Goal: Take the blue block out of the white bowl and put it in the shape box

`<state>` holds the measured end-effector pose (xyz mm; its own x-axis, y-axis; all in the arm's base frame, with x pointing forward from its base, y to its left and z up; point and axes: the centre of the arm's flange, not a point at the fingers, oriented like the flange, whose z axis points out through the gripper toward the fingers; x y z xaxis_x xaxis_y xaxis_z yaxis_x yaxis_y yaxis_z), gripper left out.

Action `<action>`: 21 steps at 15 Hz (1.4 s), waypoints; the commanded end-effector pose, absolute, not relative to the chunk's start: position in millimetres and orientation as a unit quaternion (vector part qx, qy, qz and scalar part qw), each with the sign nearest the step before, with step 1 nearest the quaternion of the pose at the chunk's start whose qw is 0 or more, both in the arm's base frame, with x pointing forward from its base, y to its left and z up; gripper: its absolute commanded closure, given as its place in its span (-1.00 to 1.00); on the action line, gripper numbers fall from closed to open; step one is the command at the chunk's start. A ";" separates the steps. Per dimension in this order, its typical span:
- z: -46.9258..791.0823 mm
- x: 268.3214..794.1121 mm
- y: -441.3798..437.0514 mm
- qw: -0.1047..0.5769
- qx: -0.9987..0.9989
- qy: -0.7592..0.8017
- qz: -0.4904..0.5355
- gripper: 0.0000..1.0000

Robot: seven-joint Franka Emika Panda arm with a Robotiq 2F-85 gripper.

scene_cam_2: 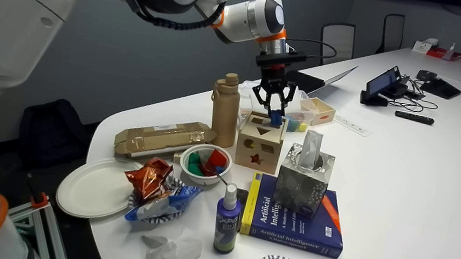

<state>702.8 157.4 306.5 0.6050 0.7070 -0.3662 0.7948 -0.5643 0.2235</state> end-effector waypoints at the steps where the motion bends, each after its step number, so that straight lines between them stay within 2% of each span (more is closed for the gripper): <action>1: 307.6 717.5 159.9 0.181 0.878 0.422 -0.131 0.69; 21: 301.6 724.9 162.1 0.168 0.910 0.351 -0.147 0.69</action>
<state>712.1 157.7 301.2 0.6810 0.6230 -0.3849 0.7205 -0.6639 0.2003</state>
